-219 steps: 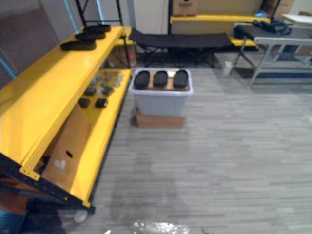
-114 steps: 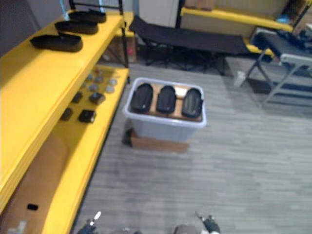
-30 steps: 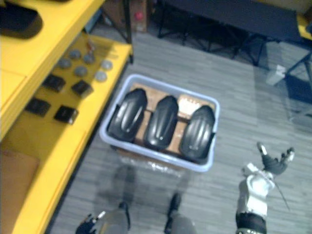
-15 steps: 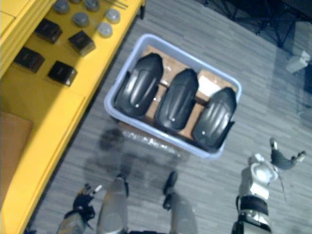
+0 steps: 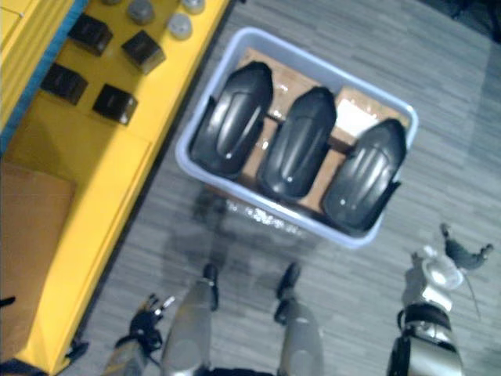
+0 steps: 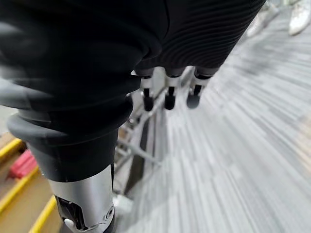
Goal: Walk over and take plastic housings, then place them on the shelf
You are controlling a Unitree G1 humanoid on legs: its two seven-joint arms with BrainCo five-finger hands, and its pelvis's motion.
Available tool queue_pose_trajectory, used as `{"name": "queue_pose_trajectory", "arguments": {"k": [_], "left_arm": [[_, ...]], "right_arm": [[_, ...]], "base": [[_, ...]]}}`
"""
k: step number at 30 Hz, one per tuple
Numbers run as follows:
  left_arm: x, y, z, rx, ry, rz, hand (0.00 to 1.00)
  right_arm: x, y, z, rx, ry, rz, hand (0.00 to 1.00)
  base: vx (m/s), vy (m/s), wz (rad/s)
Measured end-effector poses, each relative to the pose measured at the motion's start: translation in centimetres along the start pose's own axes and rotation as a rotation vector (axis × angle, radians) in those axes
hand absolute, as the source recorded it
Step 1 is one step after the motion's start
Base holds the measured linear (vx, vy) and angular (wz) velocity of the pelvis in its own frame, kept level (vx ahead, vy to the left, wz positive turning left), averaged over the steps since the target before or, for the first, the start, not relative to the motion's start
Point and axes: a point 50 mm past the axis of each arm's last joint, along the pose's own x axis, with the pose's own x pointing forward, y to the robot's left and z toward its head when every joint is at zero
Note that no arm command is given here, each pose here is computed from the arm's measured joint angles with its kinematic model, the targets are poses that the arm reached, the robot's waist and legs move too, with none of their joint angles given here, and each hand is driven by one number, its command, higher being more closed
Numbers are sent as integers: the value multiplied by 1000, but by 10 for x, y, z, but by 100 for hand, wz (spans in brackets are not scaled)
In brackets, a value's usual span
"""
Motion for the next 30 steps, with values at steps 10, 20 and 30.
{"name": "queue_pose_trajectory", "arguments": {"k": [10,20,30], "left_arm": [[-1,-8,-5,-35,10,-58,0],[0,-10,-5,-60,16,-65,0],[0,-15,-10,-93,31,-84,0]], "right_arm": [[-1,10,54,10,-312,-100,0],[-7,36,46,-1,-234,106,0],[-15,63,37,-87,-124,253,0]], "base": [[-20,5,6],[-42,4,1],[-26,3,5]]}}
